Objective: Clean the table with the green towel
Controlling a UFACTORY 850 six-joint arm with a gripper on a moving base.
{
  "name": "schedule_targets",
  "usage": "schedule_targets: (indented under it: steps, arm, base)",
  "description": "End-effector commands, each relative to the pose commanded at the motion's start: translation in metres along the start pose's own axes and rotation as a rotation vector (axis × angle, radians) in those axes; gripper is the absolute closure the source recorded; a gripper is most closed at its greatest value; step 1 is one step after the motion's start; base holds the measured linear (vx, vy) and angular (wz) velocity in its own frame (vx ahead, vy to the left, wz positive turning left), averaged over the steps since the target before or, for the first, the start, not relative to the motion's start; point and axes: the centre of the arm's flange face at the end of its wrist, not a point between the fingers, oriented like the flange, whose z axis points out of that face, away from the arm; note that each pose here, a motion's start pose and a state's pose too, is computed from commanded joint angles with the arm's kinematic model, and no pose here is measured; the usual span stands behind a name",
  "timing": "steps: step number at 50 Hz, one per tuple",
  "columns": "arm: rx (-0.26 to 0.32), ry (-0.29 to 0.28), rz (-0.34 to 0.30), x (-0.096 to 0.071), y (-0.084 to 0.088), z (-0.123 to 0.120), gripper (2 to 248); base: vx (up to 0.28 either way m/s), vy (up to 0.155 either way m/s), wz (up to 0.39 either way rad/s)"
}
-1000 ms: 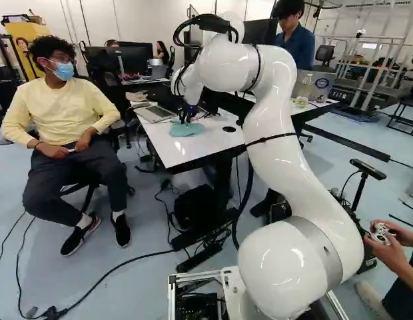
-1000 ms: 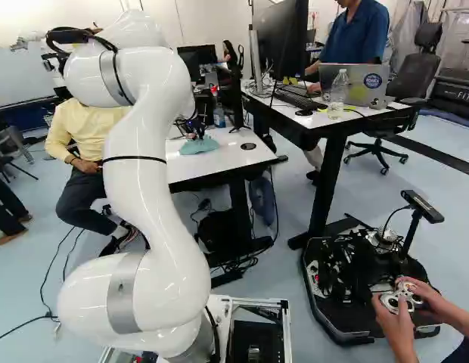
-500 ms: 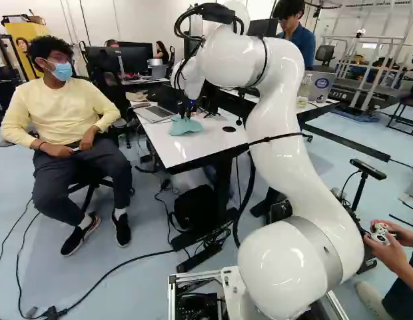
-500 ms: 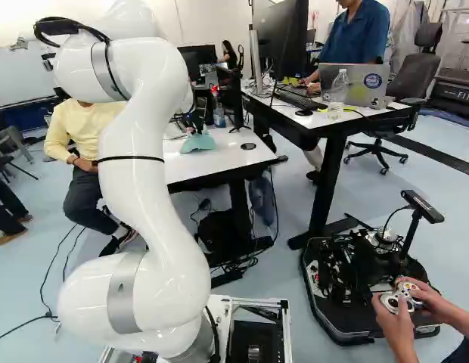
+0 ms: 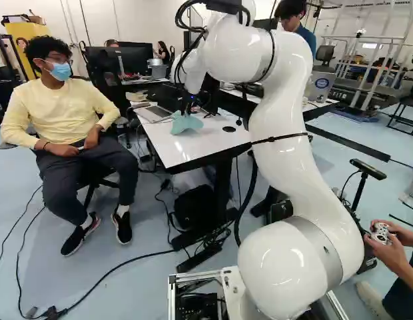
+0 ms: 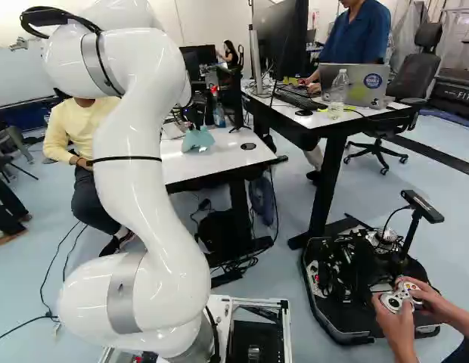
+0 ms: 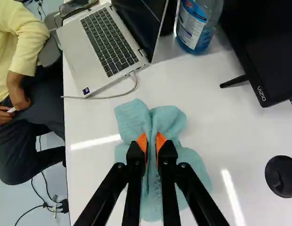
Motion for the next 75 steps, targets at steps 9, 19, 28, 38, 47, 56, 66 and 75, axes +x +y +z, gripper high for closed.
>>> schedule_targets:
  steps: [9, 19, 28, 38, 47, 56, 66, 75]
  arm:
    - [0.002, -0.002, -0.001, 0.003, -0.001, -0.012, 206]
    - [0.003, -0.001, -0.001, 0.006, -0.002, -0.024, 206]
    - [0.005, -0.002, -0.002, 0.009, -0.003, -0.036, 206]
    - [0.007, -0.004, -0.003, 0.012, -0.004, -0.049, 206]
    - [0.008, -0.008, -0.004, 0.014, -0.005, -0.061, 206]
    - [0.01, -0.02, -0.005, 0.016, -0.006, -0.072, 206]
    - [0.012, -0.035, -0.006, 0.017, -0.007, -0.086, 206]
    - [0.013, -0.049, -0.007, 0.019, -0.007, -0.098, 206]
  base:
    - [0.0, 0.0, 0.0]
    - [0.0, 0.0, 0.0]
    - [0.0, 0.0, 0.0]
    - [0.0, 0.0, 0.0]
    - [0.0, 0.0, 0.0]
    - [0.0, 0.0, 0.0]
    - [0.0, 0.0, 0.0]
    - [0.0, 0.0, 0.0]
